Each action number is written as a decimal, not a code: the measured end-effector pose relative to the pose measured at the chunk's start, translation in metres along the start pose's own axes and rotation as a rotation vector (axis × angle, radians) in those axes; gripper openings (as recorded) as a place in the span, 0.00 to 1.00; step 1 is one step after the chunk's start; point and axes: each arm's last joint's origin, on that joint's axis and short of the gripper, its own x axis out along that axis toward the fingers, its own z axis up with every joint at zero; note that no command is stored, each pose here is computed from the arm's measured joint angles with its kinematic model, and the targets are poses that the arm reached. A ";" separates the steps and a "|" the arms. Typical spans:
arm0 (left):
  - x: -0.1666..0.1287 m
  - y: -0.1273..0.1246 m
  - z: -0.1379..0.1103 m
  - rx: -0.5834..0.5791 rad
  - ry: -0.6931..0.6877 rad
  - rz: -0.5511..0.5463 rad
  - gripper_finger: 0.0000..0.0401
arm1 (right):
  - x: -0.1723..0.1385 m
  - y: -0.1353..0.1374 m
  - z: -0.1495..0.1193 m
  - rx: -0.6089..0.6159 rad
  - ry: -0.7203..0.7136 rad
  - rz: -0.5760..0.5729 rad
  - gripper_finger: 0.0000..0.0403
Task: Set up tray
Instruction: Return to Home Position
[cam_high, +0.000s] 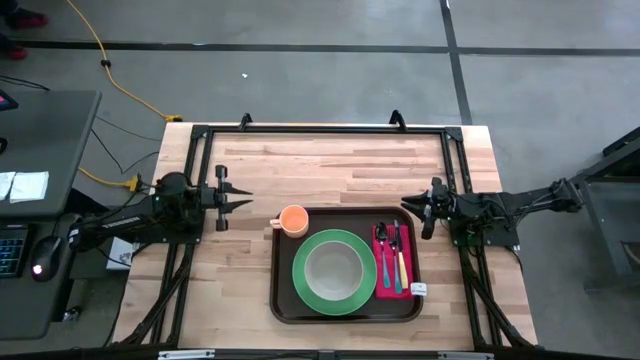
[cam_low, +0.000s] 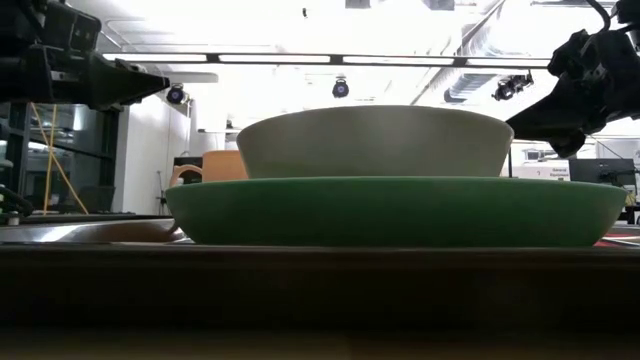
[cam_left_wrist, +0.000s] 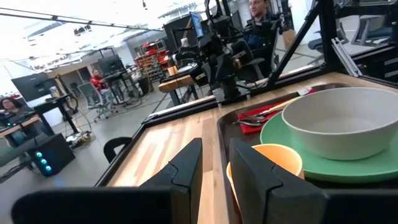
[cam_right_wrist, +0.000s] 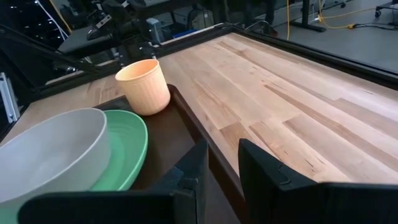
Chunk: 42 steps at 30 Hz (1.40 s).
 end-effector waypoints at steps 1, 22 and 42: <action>0.000 0.000 0.000 -0.002 0.000 -0.001 0.28 | 0.000 0.000 0.000 0.000 -0.001 0.001 0.17; 0.000 -0.001 0.000 -0.020 -0.007 -0.021 0.28 | 0.000 0.002 0.002 0.100 -0.016 0.033 0.17; 0.000 -0.001 0.000 -0.019 -0.005 -0.018 0.28 | 0.000 0.002 0.002 0.101 -0.016 0.033 0.17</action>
